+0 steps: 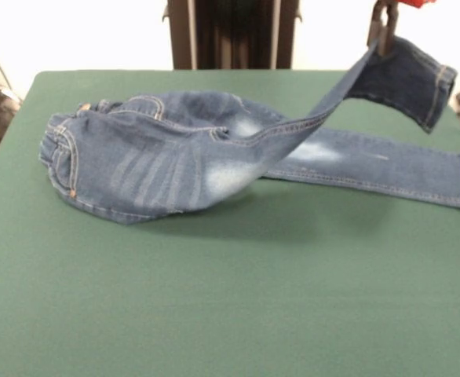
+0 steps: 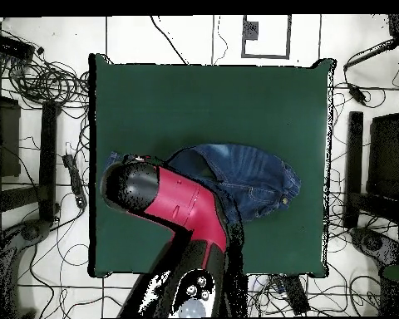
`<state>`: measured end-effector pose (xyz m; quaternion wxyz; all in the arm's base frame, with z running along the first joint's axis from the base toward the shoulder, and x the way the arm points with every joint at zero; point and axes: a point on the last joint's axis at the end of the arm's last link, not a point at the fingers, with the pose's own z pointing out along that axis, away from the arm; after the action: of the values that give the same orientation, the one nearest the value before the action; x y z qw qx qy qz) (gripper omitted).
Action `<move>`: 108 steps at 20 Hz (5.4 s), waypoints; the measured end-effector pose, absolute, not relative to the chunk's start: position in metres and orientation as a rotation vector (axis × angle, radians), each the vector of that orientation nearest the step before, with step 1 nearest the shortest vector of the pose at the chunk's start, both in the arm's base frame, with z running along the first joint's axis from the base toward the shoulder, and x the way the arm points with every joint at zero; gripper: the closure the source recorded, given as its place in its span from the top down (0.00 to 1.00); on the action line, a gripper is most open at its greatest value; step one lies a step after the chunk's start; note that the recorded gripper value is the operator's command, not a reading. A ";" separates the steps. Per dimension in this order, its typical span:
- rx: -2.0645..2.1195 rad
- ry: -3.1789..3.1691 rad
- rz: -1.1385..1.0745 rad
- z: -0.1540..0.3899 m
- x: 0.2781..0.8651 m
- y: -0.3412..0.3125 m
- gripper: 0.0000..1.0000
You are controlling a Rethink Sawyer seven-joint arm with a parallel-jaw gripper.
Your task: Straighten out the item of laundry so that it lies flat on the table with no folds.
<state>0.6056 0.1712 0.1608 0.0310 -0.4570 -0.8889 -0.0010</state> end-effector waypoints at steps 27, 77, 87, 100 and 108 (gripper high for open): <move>-1.300 -2.059 -0.420 0.151 0.616 0.188 0.00; -0.744 -3.917 0.135 0.269 0.714 0.131 0.00; -1.331 -3.402 -0.017 0.206 0.672 0.004 0.00; -1.373 -3.116 -0.109 0.174 0.634 0.033 0.00; -1.209 -3.076 -0.111 0.165 0.622 0.097 0.00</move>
<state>0.6220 0.0966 0.1652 -0.0826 -0.3643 -0.9270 -0.0333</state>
